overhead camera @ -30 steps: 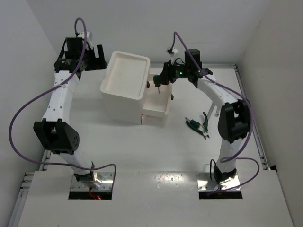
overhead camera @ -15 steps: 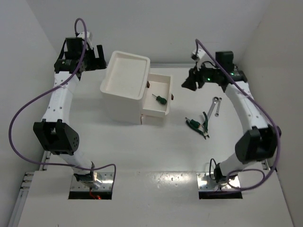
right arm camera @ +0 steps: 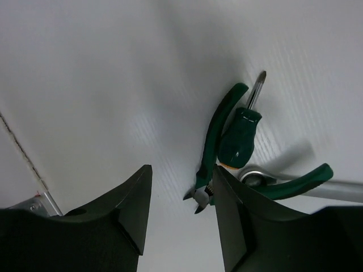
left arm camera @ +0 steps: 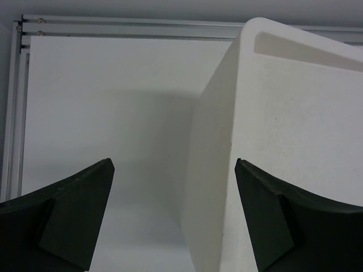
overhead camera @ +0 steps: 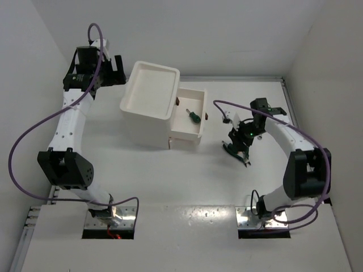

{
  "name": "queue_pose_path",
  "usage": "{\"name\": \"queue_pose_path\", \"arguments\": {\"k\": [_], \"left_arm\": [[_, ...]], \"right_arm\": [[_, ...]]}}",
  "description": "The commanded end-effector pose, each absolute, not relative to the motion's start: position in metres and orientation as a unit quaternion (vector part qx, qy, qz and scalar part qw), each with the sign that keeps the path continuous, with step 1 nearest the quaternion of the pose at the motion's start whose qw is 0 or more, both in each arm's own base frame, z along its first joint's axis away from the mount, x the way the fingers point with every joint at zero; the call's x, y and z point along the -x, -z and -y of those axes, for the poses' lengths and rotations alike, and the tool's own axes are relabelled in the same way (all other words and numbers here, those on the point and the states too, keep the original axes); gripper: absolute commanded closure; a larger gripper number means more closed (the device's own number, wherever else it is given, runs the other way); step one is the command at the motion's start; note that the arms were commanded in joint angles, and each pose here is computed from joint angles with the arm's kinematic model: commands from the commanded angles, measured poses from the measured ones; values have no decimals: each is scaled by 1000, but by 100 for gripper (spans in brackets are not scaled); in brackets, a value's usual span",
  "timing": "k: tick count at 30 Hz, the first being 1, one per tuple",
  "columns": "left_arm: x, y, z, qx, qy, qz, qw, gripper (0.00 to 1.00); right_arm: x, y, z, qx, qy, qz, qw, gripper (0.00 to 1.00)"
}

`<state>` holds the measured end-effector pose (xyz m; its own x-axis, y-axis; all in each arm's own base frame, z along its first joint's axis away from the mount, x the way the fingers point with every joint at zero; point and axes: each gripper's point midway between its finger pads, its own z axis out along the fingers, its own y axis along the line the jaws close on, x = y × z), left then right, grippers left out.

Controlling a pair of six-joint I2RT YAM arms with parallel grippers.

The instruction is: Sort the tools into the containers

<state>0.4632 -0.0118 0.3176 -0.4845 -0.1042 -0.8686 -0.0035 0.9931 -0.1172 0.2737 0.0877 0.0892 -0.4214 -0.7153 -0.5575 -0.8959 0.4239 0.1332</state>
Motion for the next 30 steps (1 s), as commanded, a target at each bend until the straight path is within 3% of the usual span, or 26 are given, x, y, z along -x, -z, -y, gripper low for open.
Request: {"name": "queue_pose_path", "arguments": {"k": [1,21,25,30], "left_arm": [[-454,-344,4,31,34,-841,539,6],[-464,-329,-3,30,22,-849,527,6],[-465,-327,-3,27,20,-851,524,6],[-467,-323,-2,20,21,-854,520,6]], "right_arm": [[-285,-78,-82,501,-191,-817,211,52],[-305,-6,-69,458,-189,-857,146,50],[-315,-12,-71,455,-194,-854,161,50],[-332,-58,-79,463,-228,-829,218,53]]}}
